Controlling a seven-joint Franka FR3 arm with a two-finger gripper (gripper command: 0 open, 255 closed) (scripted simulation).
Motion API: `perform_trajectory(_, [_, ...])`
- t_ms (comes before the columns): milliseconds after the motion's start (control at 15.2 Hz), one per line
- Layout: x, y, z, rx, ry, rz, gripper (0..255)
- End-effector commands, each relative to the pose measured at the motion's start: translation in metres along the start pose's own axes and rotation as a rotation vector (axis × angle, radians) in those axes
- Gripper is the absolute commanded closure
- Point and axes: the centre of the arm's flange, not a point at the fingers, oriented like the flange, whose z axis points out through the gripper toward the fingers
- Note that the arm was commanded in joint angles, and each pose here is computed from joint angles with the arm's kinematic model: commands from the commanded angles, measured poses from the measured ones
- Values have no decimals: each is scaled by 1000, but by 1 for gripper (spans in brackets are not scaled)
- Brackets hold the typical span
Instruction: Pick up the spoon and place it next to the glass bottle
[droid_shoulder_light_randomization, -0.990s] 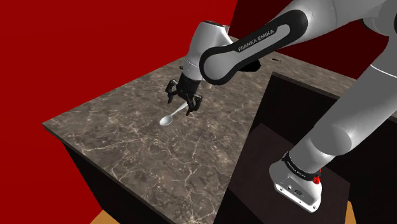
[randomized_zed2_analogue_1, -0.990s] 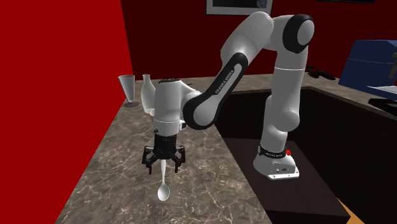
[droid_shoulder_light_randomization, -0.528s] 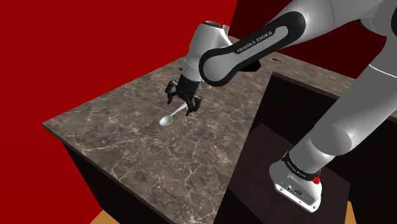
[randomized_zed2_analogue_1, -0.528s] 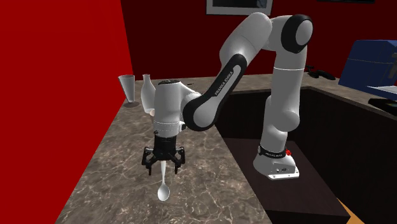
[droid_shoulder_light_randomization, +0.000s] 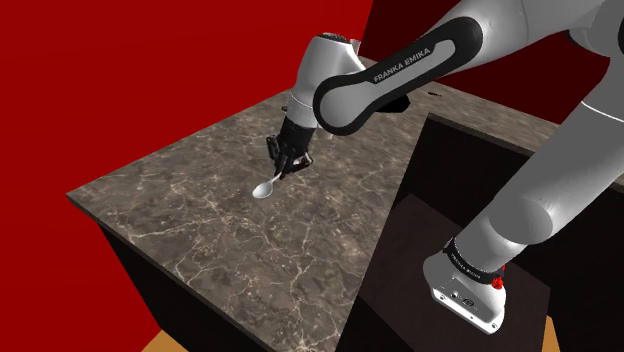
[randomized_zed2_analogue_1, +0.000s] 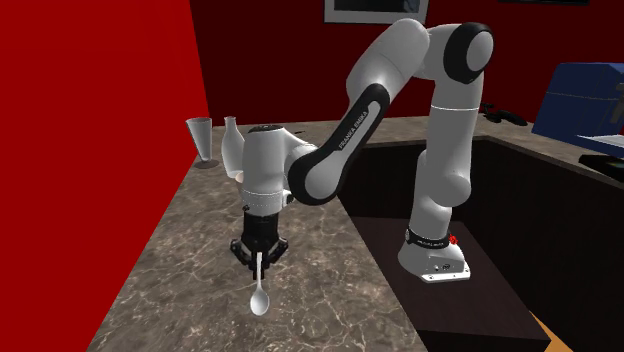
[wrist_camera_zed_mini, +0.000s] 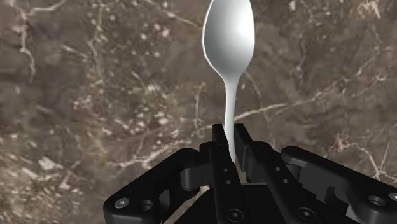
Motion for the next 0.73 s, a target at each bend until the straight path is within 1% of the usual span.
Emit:
perform_trajectory(0, [1,-2,0,15,-2,2,255])
perform_trajectory(66, [2,-2,1,15,-2,2,255])
perform_trajectory(660, [-5,-9,-45,15,-2,2,255])
